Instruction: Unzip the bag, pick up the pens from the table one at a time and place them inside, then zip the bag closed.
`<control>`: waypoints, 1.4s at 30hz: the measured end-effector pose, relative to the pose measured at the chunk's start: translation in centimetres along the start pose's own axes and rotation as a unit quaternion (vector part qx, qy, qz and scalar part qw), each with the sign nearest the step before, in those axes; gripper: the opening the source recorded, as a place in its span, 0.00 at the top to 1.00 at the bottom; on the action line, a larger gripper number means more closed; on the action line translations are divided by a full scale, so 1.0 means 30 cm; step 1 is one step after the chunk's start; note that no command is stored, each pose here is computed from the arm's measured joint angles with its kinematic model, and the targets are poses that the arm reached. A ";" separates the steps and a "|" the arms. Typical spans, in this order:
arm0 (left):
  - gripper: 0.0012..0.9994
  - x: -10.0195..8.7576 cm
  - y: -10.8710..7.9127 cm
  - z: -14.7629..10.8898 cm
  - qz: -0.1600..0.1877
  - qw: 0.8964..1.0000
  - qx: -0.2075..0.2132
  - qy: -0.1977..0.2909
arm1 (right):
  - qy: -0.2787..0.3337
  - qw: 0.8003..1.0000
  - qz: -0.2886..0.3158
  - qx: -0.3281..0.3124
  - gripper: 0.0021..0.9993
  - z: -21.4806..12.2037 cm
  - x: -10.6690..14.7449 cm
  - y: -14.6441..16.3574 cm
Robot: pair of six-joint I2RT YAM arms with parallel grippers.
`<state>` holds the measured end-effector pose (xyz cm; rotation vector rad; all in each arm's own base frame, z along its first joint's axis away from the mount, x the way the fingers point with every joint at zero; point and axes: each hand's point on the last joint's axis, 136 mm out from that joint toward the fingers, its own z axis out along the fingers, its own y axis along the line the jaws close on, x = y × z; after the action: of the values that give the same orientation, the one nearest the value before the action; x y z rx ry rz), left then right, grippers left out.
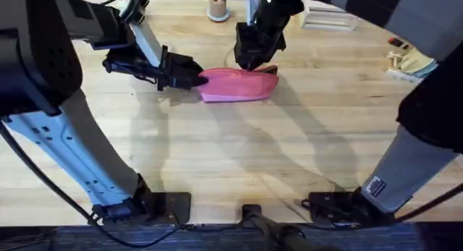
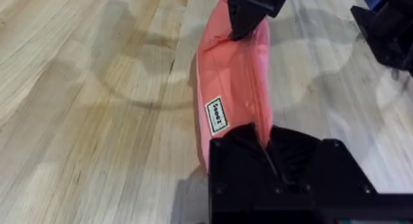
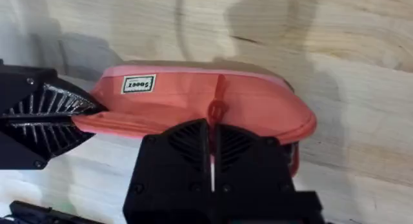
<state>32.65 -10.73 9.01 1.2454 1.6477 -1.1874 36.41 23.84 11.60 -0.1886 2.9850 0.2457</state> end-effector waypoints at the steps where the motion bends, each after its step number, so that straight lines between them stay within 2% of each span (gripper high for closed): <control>1: 0.96 0.000 0.000 0.000 0.000 1.000 0.000 0.000 | -0.002 1.000 0.000 -0.001 0.97 0.000 -0.003 0.001; 12: 0.96 0.000 0.000 0.000 0.000 1.000 0.000 0.000 | -0.004 1.000 0.001 -0.002 0.97 0.000 -0.008 -0.001; 20: 0.96 -0.001 0.000 0.000 0.000 1.000 0.000 0.000 | 0.005 1.000 0.013 -0.007 0.97 -0.007 -0.014 -0.039; 27: 0.96 -0.001 0.000 0.001 0.000 1.000 0.000 0.000 | -0.005 0.999 0.039 0.009 0.97 -0.027 -0.056 -0.155; 34: 0.96 -0.001 0.000 0.001 0.000 1.000 0.000 0.000 | -0.032 0.996 0.067 0.045 0.97 -0.098 -0.090 -0.294; 42: 0.96 -0.001 0.000 0.001 0.000 1.000 0.000 0.000 | -0.036 0.995 0.072 0.055 0.97 -0.107 -0.097 -0.327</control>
<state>32.65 -10.76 9.01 1.2452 1.6473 -1.1881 40.18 14.01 13.66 0.0461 2.9322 0.0998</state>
